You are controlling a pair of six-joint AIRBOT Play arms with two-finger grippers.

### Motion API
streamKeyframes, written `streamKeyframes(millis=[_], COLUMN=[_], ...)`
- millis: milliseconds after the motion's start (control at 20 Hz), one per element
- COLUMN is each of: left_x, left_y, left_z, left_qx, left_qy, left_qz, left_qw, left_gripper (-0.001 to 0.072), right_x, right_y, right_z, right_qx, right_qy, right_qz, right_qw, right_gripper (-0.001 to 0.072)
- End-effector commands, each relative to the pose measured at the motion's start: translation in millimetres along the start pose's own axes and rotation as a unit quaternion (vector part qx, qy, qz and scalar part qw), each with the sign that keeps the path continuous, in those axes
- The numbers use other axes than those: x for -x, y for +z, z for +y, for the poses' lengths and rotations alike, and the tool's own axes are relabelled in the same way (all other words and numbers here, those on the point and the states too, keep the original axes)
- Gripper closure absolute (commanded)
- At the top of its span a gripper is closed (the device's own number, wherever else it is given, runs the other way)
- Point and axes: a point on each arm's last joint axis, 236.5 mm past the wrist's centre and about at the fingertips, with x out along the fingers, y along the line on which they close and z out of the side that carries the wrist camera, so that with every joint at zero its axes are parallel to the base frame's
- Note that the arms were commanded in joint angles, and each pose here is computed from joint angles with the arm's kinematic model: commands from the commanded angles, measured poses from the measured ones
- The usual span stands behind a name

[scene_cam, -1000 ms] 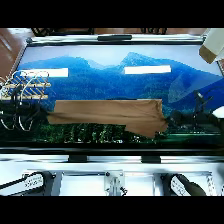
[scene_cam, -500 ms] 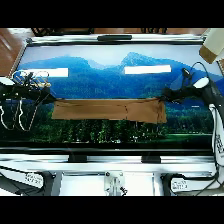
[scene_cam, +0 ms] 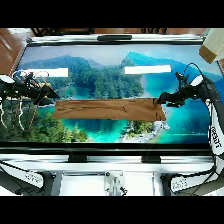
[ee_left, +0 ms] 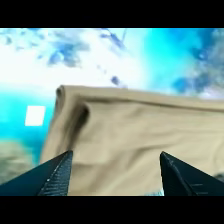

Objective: Fold the shirts.

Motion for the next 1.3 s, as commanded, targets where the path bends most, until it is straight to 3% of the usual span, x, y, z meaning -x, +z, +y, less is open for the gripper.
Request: streamKeyframes(millis=[0, 200, 500, 550, 600, 650, 800, 850, 900, 950, 1000, 1250], left_x=[19, 28, 11, 5, -2, -10, -39, -51, -66, -82, -99, -156], left_y=[-5, -10, -30, -34, -39, -43, -51, -55, -61, -69, -77, -121], left_z=[-15, -42, -96, -107, -118, -128, -159, -170, -182, -193, -203, -231], left_qx=[-0.018, -0.049, -0.135, -0.149, -0.163, -0.175, -0.21, -0.222, -0.235, -0.248, -0.26, -0.285], left_qy=[-0.005, -0.005, -0.021, -0.028, -0.03, -0.031, -0.034, -0.035, -0.036, -0.037, -0.038, -0.04], left_qz=[0.001, -0.007, 0.012, 0.018, 0.022, 0.025, 0.023, 0.023, 0.026, 0.031, 0.035, 0.072], left_qw=[1.0, 0.999, 0.991, 0.988, 0.986, 0.984, 0.977, 0.974, 0.971, 0.968, 0.964, 0.955], left_gripper=[0.0063, 0.0113, 0.0113, 0.0113, 0.0113, 0.0113, 0.012, 0.0243, 0.0469, 0.0622, 0.0666, 0.0667], right_x=[-1, -28, -65, -66, -66, -62, -28, -10, 10, 29, 48, 135], right_y=[-19, -18, -33, -36, -37, -36, -31, -29, -28, -30, -34, -65], right_z=[-7, 14, 42, 49, 55, 60, 78, 85, 92, 100, 108, 142], right_qx=[0.003, -0.013, -0.025, -0.016, -0.01, -0.013, 0.0, 0.001, -0.001, 0.0, 0.004, 0.013], right_qy=[0.009, 0.07, 0.089, 0.089, 0.09, 0.089, 0.09, 0.09, 0.089, 0.09, 0.091, 0.091], right_qz=[0.042, 0.055, 0.104, 0.11, 0.113, 0.111, 0.085, 0.07, 0.056, 0.044, 0.034, -0.016], right_qw=[0.999, 0.996, 0.99, 0.99, 0.99, 0.99, 0.992, 0.993, 0.994, 0.995, 0.995, 0.996], right_gripper=[0.0028, 0.0028, 0.0043, 0.022, 0.0541, 0.065, 0.0654, 0.0655, 0.0654, 0.0654, 0.0654, 0.0654])
